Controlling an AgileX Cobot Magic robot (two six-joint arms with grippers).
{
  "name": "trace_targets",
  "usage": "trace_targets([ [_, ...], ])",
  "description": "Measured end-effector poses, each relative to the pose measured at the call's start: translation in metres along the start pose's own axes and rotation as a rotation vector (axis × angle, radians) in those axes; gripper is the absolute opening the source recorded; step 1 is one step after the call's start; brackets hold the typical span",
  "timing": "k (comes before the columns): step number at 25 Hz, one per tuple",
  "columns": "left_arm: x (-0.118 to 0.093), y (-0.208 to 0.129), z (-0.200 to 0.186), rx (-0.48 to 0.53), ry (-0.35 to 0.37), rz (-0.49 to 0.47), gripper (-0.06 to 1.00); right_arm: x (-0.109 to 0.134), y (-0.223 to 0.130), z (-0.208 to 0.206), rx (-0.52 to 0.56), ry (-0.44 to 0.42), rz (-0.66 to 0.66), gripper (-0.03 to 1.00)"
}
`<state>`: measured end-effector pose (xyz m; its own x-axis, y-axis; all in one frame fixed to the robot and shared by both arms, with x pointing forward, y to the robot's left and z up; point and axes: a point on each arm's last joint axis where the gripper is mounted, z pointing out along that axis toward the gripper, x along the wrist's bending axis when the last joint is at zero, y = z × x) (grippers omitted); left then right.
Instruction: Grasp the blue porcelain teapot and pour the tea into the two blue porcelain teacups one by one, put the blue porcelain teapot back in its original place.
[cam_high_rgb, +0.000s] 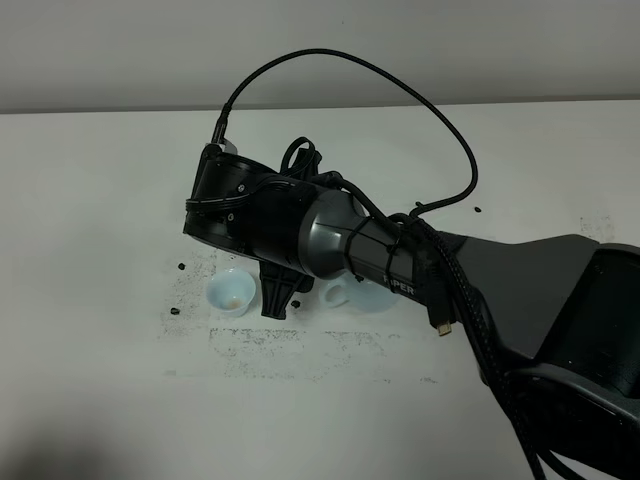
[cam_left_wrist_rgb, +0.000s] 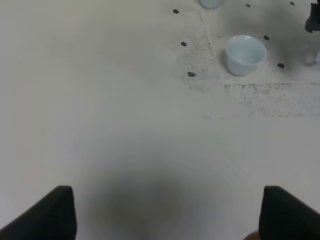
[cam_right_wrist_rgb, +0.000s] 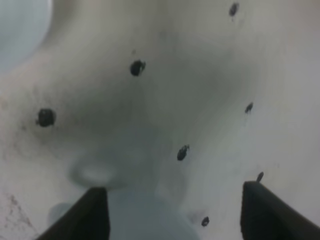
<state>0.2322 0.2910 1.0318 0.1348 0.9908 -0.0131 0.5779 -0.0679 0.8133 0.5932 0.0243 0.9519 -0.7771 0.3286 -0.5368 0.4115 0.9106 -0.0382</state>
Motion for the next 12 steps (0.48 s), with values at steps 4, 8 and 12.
trace_targets([
  [4, 0.0, 0.0, 0.0, 0.0, 0.0, 0.0, 0.75, 0.0007, -0.0005, 0.0, 0.006, 0.008, 0.003, 0.57],
  [8, 0.0, 0.0, 0.0, 0.0, 0.0, 0.0, 0.75, 0.0024, -0.0015, -0.0001, 0.017, 0.027, 0.016, 0.55],
  [12, 0.0, 0.0, 0.0, 0.0, 0.0, 0.0, 0.75, 0.0029, -0.0015, -0.0001, 0.018, 0.031, 0.023, 0.53],
])
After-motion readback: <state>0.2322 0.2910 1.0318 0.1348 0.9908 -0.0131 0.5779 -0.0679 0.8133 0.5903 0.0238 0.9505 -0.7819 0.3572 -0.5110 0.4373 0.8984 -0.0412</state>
